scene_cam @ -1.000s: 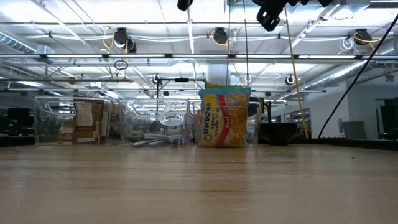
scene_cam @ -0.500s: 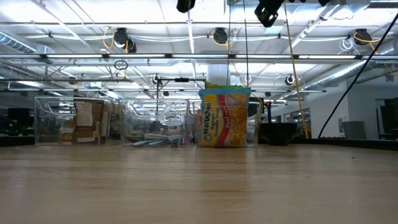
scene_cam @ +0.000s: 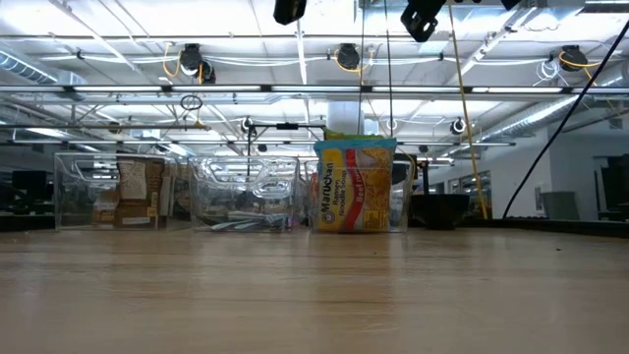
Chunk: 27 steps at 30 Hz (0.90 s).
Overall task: Pick & Place Food Item
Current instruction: Put the purple spice bottle into the left transparent bin
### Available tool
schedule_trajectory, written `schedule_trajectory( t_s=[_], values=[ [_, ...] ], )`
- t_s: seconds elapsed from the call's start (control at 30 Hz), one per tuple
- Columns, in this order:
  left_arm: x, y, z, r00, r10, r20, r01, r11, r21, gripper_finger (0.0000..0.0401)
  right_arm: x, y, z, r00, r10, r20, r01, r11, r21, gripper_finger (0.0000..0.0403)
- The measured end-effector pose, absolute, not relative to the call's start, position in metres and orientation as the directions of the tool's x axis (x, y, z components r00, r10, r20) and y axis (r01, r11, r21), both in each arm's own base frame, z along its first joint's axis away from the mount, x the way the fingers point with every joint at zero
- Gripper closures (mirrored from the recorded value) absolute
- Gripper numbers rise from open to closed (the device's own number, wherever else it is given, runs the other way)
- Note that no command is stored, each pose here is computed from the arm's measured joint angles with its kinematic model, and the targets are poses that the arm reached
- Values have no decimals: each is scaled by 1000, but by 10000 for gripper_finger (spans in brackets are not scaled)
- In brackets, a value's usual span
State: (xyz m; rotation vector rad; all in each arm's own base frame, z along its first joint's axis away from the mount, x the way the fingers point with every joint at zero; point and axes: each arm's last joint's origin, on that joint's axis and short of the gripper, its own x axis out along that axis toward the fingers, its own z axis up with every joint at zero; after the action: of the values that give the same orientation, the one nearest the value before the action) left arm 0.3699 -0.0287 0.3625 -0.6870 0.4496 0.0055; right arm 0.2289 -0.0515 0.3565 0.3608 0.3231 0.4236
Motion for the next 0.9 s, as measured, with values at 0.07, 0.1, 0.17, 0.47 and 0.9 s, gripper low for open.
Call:
schedule_trajectory(
  t_s=[0.07,0.1,0.17,0.47,0.9],
  values=[
    [370,-29,363,905,-138,-402,-150,781,-606,178,229,-52,356,863,451,-228,-338,850,403,212],
    [370,-27,363,907,-133,-400,-153,781,-605,178,229,-52,356,863,451,-228,-338,850,404,212],
    [371,-25,363,911,-124,-394,-156,780,-606,178,229,-52,356,864,449,-229,-335,850,407,212],
    [372,-17,367,927,-109,-360,-134,798,-588,178,228,-52,353,859,445,-253,-316,850,422,212],
    [371,6,371,936,-106,-335,-128,787,-604,201,227,-51,351,849,454,-270,-315,846,431,212]
  ],
)
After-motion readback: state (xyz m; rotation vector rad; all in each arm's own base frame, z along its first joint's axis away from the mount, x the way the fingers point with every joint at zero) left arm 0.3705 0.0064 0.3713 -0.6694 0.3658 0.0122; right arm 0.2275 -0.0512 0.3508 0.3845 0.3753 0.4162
